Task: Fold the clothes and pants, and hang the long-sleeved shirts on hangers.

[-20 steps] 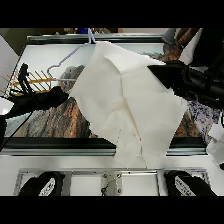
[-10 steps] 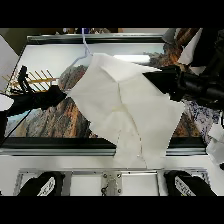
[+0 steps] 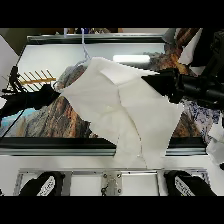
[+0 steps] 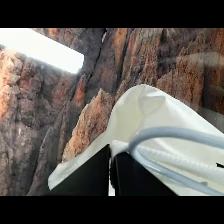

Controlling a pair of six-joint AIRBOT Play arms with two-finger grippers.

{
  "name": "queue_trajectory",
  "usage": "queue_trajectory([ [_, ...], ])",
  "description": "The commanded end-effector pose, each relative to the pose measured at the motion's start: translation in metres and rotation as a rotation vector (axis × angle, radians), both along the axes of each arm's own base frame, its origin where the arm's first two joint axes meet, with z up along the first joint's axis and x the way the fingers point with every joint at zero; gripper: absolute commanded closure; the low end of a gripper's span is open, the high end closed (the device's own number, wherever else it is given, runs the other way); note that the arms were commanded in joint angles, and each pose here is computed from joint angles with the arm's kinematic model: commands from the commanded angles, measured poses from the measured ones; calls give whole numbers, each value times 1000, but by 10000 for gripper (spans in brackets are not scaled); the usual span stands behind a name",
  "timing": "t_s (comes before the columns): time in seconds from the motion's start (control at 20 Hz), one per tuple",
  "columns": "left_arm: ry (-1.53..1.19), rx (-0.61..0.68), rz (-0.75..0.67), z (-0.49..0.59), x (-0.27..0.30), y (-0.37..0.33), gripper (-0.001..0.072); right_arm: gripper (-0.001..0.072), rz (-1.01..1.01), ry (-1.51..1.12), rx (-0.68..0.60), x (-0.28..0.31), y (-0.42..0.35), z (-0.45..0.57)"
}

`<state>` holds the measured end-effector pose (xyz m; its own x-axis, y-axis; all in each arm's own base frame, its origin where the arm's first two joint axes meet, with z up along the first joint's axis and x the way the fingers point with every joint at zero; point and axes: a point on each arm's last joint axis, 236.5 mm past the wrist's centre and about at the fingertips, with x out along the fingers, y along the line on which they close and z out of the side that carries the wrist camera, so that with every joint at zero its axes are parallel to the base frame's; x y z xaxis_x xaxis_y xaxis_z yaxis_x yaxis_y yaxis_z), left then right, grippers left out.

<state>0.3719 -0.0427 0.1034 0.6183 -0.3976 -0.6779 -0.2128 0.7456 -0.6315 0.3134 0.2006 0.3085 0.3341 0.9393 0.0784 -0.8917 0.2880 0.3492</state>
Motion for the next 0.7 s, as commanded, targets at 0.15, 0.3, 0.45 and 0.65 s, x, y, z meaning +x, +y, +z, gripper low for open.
queue_trajectory([
  [0.15, -52, 143, -15, 21, 6, 24, 691, 686, -4, 22, -54, 1, 0, -13],
  [0.3, -49, 212, -21, 27, 4, 35, 691, 686, -6, 29, -82, 1, 0, -20],
  [0.45, -70, 235, -17, 37, 7, 39, 691, 687, -9, 47, -112, 2, 0, -28],
  [0.65, -149, 247, -19, 75, 14, 38, 691, 686, -6, 69, -160, 1, -1, -41],
])
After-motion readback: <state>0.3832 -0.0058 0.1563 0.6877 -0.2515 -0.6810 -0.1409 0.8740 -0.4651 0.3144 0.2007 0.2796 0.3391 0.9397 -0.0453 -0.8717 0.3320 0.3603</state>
